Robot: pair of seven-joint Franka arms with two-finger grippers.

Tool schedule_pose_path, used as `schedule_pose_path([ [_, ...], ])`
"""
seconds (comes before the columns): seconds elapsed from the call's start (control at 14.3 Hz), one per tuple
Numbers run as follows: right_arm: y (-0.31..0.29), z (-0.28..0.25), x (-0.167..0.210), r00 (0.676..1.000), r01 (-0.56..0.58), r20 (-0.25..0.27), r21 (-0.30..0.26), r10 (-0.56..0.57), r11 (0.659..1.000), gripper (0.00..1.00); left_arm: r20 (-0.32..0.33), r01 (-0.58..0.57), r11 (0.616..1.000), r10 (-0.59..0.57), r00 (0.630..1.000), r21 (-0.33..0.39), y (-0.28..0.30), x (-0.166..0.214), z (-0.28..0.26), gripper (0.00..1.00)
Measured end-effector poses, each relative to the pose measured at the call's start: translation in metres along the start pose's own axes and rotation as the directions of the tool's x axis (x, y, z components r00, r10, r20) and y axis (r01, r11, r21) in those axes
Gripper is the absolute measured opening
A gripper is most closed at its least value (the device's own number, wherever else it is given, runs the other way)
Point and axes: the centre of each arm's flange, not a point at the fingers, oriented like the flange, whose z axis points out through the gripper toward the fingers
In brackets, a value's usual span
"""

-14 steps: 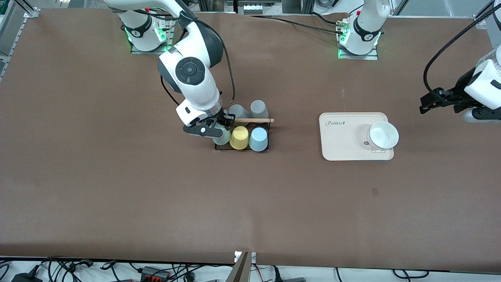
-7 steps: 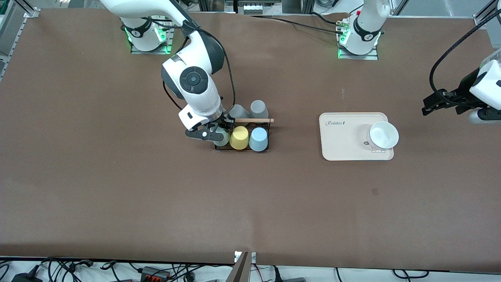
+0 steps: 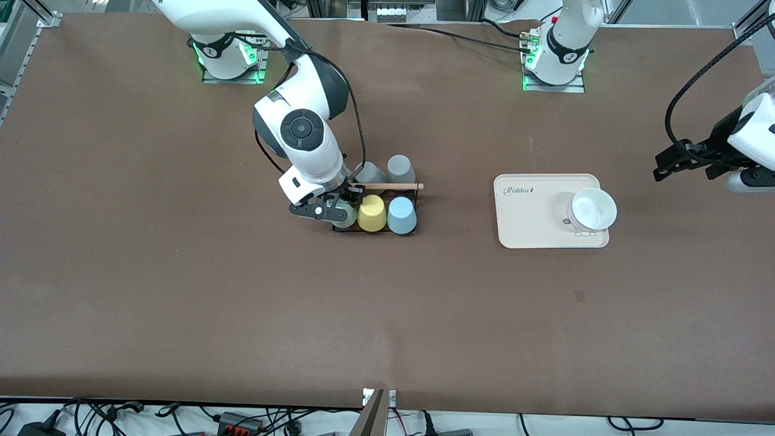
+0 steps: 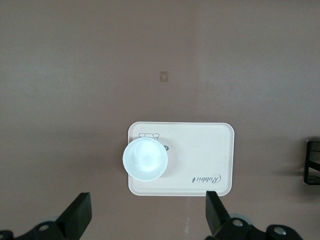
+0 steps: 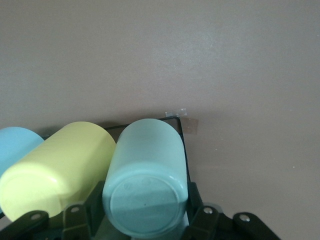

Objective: Hang scattered cups on rack with three cups
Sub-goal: 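Hang the mint-green cup on the rack peg beside the yellow cup, then open the right gripper and draw it back from the rack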

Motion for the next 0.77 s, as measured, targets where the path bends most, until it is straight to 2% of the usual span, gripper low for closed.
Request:
schedule_pose_path([
  [0.07, 0.0, 0.001, 0.0, 1.0, 0.0, 0.001, -0.001, 0.0, 1.0, 0.73, 0.001, 0.0, 1.0, 0.0, 1.0, 0.0, 0.0, 0.0, 0.0, 1.0],
  [0.28, 0.0, 0.003, 0.0, 1.0, -0.001, 0.003, -0.002, 0.001, 1.0, 0.99, 0.001, 0.0, 1.0, 0.0, 1.0, 0.0, 0.0, 0.0, 0.0, 1.0],
  [0.56, 0.003, -0.011, 0.008, 1.0, -0.011, -0.017, 0.007, 0.011, 1.0, 1.0, 0.002, 0.003, 1.0, -0.003, 1.0, 0.001, -0.002, 0.001, 0.001, 1.0],
  [0.77, 0.022, -0.063, 0.023, 0.998, -0.048, -0.048, 0.001, 0.048, 0.999, 1.0, -0.001, 0.006, 1.0, -0.006, 1.0, 0.004, -0.004, 0.001, 0.001, 1.0],
])
